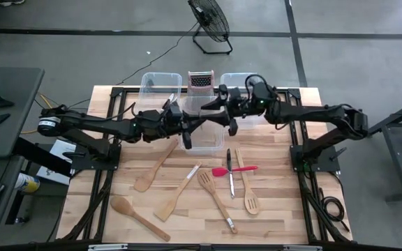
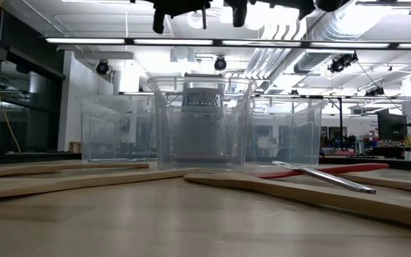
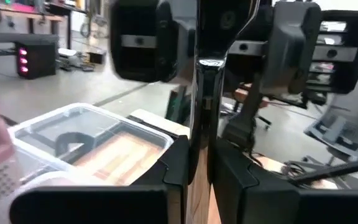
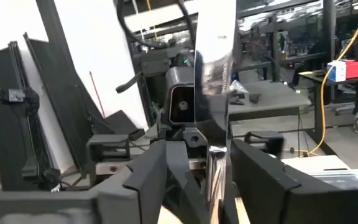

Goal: Pick & Place Kitchen Items
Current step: Put the silver knife into the left transparent bin

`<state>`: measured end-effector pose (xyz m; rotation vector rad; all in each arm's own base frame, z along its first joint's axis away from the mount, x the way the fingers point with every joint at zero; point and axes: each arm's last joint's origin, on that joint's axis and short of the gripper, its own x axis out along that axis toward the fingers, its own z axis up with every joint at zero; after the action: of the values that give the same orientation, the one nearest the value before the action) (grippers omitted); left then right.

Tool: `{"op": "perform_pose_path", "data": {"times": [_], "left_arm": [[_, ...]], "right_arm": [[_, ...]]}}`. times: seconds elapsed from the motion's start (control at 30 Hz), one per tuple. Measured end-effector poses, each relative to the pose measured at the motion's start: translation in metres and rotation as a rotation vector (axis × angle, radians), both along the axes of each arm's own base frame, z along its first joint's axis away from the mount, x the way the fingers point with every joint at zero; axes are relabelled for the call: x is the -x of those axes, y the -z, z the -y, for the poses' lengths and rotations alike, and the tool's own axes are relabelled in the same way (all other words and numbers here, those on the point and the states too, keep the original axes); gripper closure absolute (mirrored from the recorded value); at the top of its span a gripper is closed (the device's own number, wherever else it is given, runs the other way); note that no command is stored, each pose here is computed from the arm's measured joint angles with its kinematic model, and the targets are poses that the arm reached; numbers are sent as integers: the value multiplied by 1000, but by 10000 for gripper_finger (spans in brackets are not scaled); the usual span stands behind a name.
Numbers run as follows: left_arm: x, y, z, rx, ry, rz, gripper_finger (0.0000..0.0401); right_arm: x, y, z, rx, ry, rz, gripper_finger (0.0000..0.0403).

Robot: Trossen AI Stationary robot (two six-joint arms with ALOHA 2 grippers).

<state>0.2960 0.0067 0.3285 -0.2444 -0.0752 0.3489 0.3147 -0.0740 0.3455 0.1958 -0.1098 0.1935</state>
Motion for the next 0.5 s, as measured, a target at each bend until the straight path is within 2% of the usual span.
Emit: {"op": "perform_pose_path", "data": {"times": [0.13,0.3,0.5], "left_arm": [[12,-4,-3,10,-91,-48,361],[39,-11,-7,66,-253,-113,361],[64,-11,-29,150,-404,-164,361]], "right_arm": [[17,-7,8,-32,43,-66,221],[45,-16,22,-56,160,-139,220],[73,-24,33,-38,248,-195,220]]}}
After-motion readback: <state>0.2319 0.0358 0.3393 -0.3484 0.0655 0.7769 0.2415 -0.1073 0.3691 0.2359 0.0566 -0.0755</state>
